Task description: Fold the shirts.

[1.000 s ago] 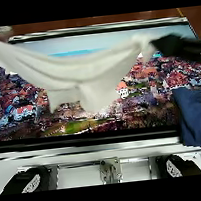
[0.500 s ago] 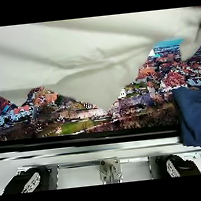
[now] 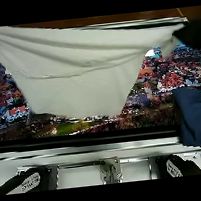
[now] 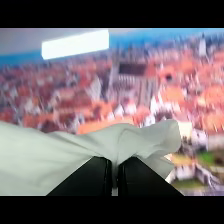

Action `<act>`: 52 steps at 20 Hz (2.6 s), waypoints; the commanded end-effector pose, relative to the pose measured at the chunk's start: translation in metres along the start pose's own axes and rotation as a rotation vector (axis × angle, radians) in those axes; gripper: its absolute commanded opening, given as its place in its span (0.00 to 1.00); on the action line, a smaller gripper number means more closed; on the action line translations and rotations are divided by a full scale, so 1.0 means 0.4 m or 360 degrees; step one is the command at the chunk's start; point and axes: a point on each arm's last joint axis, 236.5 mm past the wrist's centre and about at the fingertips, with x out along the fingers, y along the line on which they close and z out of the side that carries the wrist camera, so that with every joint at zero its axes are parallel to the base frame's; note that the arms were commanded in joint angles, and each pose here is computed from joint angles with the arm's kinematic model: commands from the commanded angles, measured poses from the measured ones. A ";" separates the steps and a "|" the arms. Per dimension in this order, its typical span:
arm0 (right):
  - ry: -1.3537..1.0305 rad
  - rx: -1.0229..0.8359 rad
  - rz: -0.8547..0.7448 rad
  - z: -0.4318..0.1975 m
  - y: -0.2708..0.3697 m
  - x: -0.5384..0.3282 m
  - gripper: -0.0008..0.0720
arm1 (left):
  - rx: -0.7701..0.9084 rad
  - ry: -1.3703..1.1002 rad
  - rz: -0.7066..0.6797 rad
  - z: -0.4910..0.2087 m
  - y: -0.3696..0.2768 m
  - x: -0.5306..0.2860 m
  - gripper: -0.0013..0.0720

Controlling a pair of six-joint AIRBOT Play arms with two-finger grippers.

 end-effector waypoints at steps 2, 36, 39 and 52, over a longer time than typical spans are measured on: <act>-0.0655 0.0118 0.0179 0.271 0.026 0.006 0.10 | 0.0156 0.0632 -0.0172 -0.242 -0.041 0.024 0.06; 0.0974 0.0120 0.0204 -0.394 -0.123 0.682 0.87 | 0.0278 0.1342 -0.0797 -0.755 -0.607 0.040 0.06; 0.0953 0.0106 0.0158 -0.296 -0.167 0.541 0.87 | 0.0271 0.1332 -0.0788 -0.749 -0.598 0.043 0.06; 0.1508 0.1054 -0.0176 -1.060 -0.172 -0.009 0.88 | 0.0244 0.1039 -0.0754 -0.622 -0.518 0.023 0.06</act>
